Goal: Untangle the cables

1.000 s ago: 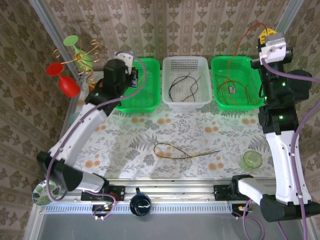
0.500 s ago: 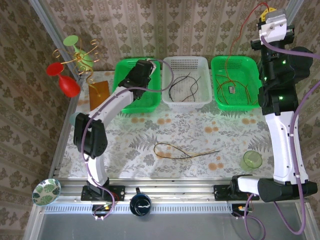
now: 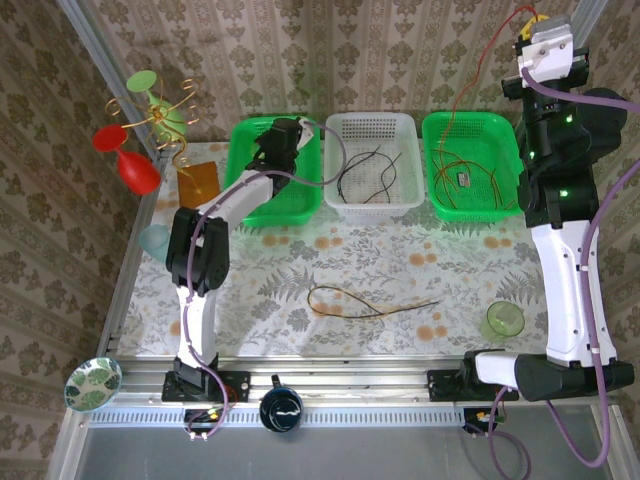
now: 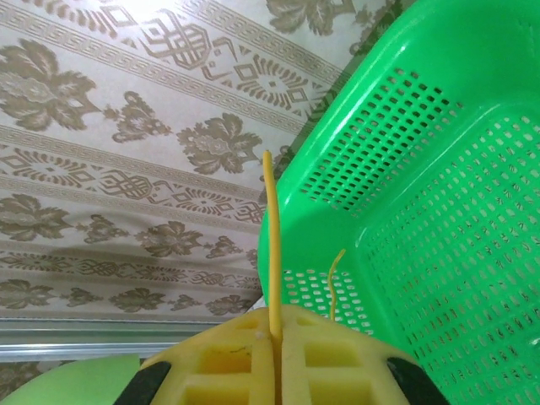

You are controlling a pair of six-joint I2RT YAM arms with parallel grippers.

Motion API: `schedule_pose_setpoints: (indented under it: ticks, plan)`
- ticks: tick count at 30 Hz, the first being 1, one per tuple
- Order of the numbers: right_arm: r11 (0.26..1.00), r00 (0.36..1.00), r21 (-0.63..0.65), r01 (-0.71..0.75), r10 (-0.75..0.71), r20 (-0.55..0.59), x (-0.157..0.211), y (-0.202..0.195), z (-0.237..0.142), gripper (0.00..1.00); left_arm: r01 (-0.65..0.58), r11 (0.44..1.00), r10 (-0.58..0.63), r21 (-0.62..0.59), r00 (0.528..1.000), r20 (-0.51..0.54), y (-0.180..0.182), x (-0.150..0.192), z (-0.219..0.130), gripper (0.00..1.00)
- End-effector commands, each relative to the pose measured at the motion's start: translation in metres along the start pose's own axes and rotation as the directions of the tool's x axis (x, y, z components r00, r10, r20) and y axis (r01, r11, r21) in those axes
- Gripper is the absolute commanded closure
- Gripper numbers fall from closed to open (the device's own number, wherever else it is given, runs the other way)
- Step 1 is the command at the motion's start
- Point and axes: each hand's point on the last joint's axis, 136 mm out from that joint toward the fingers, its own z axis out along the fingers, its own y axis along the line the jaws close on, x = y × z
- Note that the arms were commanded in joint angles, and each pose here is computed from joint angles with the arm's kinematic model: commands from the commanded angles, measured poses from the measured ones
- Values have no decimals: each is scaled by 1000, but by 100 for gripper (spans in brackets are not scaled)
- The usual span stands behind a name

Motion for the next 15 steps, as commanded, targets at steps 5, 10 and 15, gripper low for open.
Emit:
schedule_pose_setpoints:
  ticks: [5, 10, 15]
  plan:
    - [1000, 1000, 15, -2, 2, 20, -11, -9, 0, 100, -77, 997, 77, 20, 997, 23, -39, 16, 16, 87]
    - [1000, 1000, 4, -6, 6, 16, -9, -6, 3, 100, -60, 997, 59, 48, 998, 3, -51, 27, 8, 76]
    - [1000, 1000, -14, -23, 24, 13, -7, -2, 8, 100, -20, 995, 20, 102, 1000, 3, -49, 25, -10, 48]
